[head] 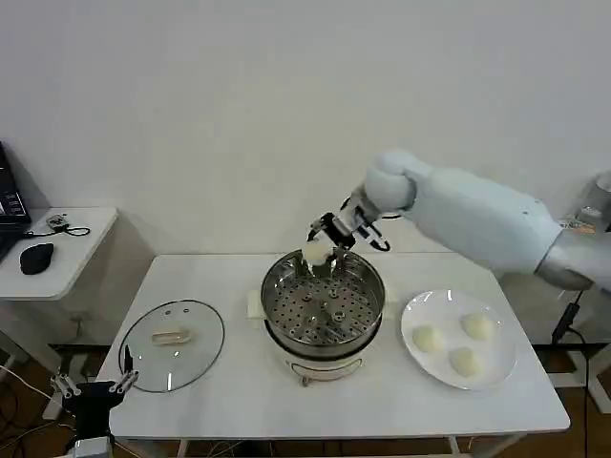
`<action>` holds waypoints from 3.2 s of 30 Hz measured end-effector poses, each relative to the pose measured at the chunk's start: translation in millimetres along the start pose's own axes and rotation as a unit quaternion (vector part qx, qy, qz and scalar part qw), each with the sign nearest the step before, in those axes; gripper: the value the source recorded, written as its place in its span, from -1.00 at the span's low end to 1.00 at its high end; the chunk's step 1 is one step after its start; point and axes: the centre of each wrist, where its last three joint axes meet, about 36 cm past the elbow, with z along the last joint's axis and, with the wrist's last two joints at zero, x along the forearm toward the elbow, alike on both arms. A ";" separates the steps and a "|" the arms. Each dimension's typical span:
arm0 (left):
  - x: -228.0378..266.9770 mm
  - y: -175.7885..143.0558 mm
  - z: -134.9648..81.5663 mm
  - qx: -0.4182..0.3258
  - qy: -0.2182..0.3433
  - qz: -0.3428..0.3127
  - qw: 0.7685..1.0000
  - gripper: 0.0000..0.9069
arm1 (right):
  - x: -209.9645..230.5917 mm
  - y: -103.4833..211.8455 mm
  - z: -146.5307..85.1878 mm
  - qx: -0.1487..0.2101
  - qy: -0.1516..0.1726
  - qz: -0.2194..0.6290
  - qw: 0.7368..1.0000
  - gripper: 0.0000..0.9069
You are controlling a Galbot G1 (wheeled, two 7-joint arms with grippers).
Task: Take steamed baozi put them in steamer then cover it.
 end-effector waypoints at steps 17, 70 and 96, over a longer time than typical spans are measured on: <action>-1.3 -1.9 1.6 0.001 0.002 -0.002 1.000 1.00 | -49.3 14.3 1.6 0.096 -0.002 -0.017 0.995 0.42; -30.6 0.3 -22.8 -0.003 -0.024 0.082 0.996 1.00 | 100.8 267.0 26.8 -0.318 0.121 -0.018 0.940 1.00; -28.9 1.3 -15.6 -0.013 -0.012 0.077 0.997 1.00 | 0.0 304.1 34.2 -0.399 0.108 -0.088 0.907 1.00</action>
